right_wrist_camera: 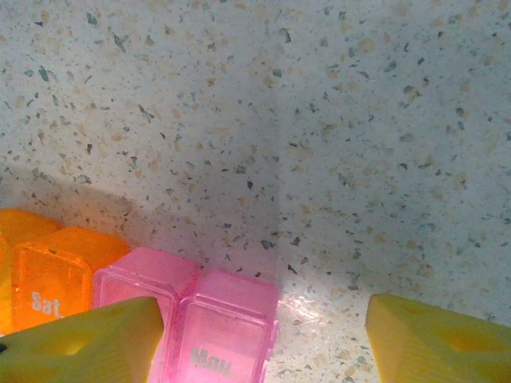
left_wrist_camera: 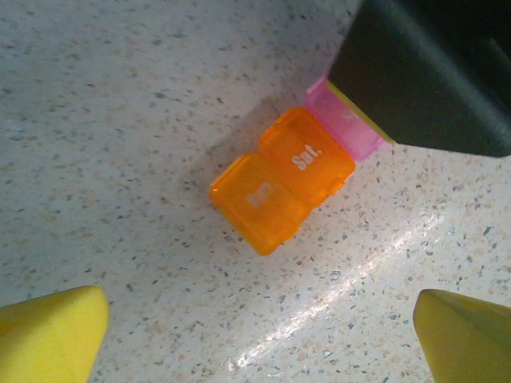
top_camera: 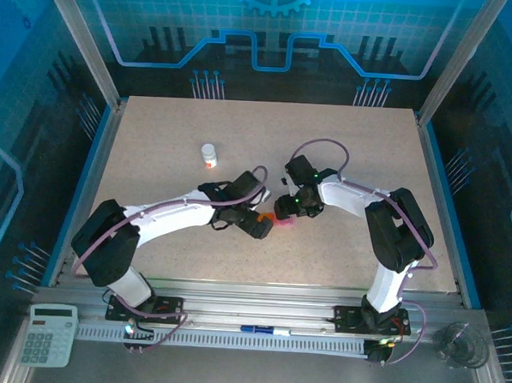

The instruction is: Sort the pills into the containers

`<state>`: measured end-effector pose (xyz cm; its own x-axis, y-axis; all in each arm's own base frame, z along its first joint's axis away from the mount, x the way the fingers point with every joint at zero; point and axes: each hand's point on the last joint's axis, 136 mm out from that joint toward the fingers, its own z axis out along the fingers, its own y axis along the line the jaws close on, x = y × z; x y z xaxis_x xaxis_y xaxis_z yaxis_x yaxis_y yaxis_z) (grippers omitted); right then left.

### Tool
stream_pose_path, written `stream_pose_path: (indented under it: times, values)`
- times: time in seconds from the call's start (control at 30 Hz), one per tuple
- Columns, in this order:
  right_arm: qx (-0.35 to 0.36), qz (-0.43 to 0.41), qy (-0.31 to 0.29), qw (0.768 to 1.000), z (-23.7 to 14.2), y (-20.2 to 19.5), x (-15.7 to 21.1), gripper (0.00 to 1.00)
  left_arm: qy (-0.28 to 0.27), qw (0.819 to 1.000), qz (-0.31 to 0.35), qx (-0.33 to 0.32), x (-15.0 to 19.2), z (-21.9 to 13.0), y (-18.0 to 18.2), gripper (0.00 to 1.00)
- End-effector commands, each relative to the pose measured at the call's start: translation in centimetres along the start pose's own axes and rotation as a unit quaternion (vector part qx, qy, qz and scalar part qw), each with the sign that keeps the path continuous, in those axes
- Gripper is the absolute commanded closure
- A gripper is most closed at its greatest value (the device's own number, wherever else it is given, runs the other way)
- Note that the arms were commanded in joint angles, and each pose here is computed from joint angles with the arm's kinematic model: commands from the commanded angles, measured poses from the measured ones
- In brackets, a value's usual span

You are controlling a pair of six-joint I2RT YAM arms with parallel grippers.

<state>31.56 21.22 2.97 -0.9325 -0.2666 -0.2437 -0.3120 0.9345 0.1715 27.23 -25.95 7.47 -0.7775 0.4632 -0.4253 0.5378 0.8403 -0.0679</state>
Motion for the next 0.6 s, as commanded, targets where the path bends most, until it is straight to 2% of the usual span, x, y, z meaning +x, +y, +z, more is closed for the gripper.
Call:
stream_pose_path:
  times: [0.0, 0.57]
  values:
    - [0.012, 0.003, 0.035, 0.999, 1.4, -0.5, 2.3, 0.30, 0.012, 0.999, 0.030, -0.026, 0.0, 0.5, 0.2, 0.01]
    - [0.015, 0.005, 0.046, 0.999, 2.1, -0.7, 3.1, 0.30, 0.041, 0.994, 0.039, -0.096, 0.0, 3.3, 2.5, 0.01]
